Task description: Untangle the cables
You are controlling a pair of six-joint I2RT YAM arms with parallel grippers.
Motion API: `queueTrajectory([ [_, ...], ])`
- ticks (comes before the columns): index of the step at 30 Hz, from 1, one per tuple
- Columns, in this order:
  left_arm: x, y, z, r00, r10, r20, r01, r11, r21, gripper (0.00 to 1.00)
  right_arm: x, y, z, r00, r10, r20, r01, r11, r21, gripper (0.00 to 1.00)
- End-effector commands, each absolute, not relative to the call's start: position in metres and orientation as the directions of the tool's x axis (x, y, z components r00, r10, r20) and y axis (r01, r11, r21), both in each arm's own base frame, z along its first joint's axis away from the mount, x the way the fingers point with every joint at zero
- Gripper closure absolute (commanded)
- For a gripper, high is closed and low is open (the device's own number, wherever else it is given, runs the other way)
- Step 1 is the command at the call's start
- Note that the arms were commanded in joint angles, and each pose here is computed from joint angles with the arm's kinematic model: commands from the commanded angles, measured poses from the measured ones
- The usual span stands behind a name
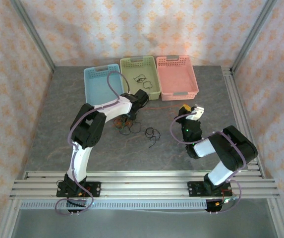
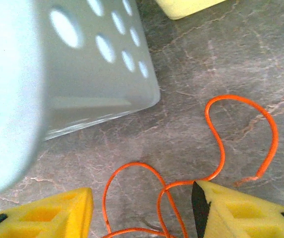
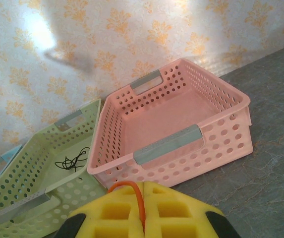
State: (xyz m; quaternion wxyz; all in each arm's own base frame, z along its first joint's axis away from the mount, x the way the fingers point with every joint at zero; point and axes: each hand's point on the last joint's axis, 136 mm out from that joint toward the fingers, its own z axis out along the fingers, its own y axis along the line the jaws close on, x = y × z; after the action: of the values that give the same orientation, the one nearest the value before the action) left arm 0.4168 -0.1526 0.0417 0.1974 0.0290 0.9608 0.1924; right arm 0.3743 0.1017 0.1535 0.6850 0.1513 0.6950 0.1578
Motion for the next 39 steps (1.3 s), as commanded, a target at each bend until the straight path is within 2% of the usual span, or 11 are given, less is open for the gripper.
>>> queueTrajectory([
  [1, 0.419, -0.143, 0.060, -0.902, 0.083, -0.423, -0.086, 0.927, 0.365, 0.47, 0.378, 0.098, 0.167, 0.032, 0.432, -0.901, -0.004, 0.902, 0.432, 1.00],
  [10, 0.417, -0.123, 0.067, -0.884, -0.006, -0.467, -0.173, 0.933, 0.314, 0.53, 0.370, 0.085, 0.185, 0.091, 0.391, -0.916, 0.025, 0.919, 0.394, 1.00],
  [27, 0.413, -0.101, 0.059, -0.887, -0.116, -0.446, -0.241, 0.941, 0.236, 0.55, 0.345, 0.003, 0.232, 0.254, 0.413, -0.874, 0.193, 0.864, 0.464, 1.00],
  [39, 0.414, -0.105, 0.057, -0.892, -0.112, -0.439, -0.228, 0.948, 0.221, 0.57, 0.338, -0.003, 0.244, 0.246, 0.398, -0.884, 0.204, 0.870, 0.449, 1.00],
])
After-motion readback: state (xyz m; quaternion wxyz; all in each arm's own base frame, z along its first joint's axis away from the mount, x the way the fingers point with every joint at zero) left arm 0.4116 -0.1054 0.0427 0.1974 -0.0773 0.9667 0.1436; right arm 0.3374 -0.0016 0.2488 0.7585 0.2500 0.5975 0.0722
